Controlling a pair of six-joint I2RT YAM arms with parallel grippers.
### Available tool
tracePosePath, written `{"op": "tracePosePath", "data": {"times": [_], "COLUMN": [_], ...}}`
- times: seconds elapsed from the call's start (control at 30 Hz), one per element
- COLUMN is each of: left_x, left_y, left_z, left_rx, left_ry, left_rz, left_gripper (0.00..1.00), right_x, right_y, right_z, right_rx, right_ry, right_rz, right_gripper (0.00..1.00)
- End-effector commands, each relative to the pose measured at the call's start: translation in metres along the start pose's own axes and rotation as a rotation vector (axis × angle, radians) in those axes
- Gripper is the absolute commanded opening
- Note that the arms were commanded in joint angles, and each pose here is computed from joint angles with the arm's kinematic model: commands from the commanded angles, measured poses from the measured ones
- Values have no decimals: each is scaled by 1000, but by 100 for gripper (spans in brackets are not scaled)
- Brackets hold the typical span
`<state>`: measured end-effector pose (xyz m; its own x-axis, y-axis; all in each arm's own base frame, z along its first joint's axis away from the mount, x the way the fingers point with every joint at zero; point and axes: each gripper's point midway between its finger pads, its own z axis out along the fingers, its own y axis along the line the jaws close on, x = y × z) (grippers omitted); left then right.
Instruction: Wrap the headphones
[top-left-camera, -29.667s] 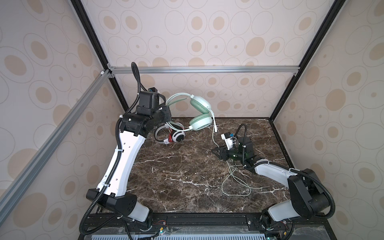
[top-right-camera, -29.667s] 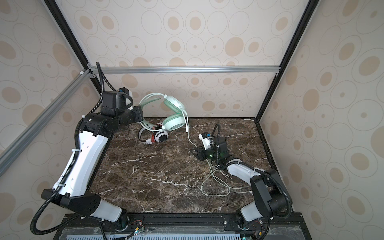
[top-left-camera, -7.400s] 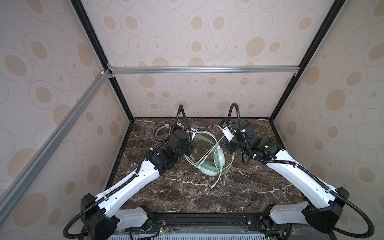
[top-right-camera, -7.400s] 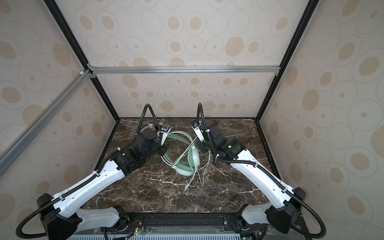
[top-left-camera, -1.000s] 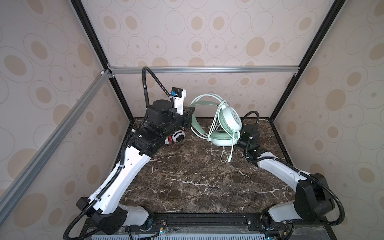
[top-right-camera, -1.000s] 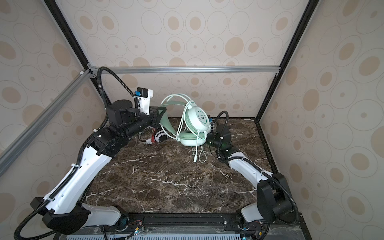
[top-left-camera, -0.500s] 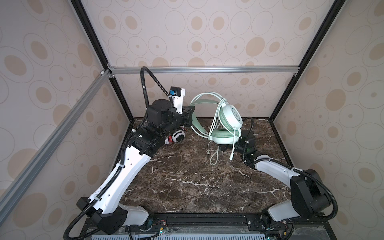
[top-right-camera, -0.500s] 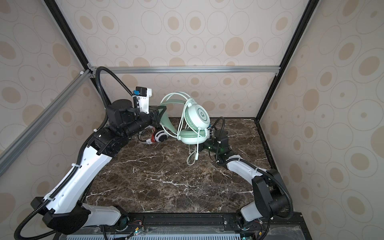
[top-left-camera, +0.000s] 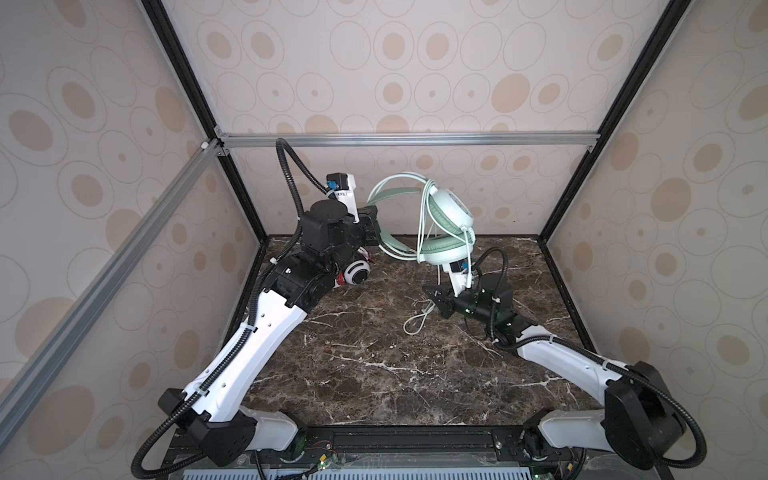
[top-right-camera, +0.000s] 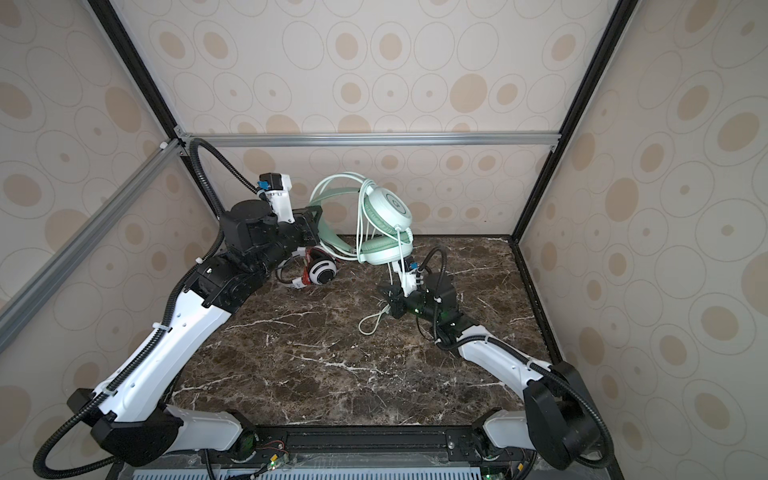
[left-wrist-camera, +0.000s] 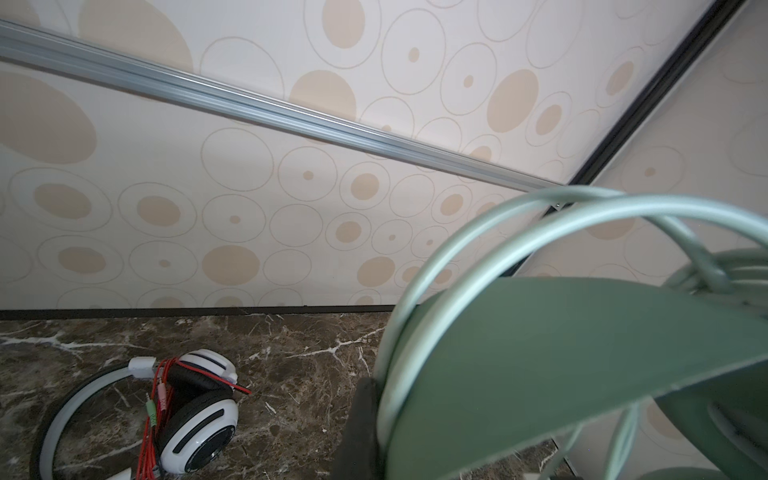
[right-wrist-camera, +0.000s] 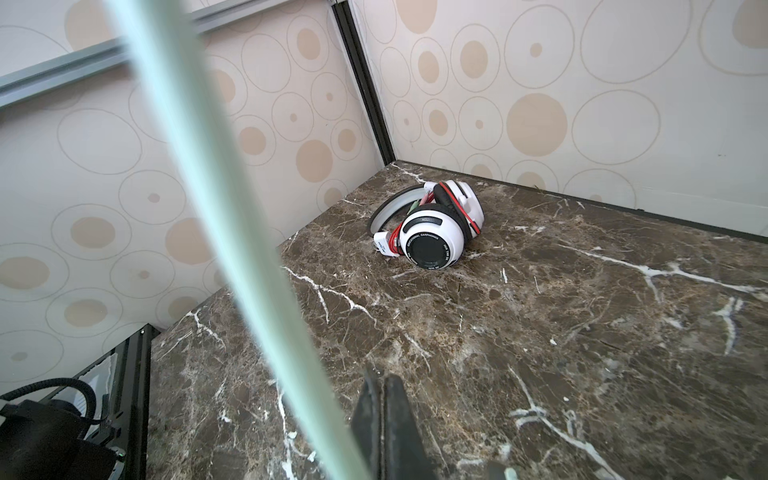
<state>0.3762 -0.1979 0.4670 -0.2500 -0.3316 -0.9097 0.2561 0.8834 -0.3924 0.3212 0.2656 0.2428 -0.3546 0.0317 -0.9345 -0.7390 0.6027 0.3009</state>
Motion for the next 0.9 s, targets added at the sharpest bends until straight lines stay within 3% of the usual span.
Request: {"op": "tracePosePath", "data": {"times": [0.0, 0.47, 0.87], "left_x": [-73, -48, -33], "left_y": [-1, 26, 20], "left_z": [-16, 17, 29], "left_rx": [-25, -164, -99], "left_ry": [-239, -225, -194], "left_rz": [-225, -327, -419], "left_gripper": [0, 0, 0], "right_x": [35, 46, 83], "right_y": [-1, 62, 48], "right_z": [-11, -44, -27], "right_rx": [54, 71, 161], "right_ry": [97, 159, 279], "right_rz": [27, -115, -146], "right_gripper": [0, 0, 0]}}
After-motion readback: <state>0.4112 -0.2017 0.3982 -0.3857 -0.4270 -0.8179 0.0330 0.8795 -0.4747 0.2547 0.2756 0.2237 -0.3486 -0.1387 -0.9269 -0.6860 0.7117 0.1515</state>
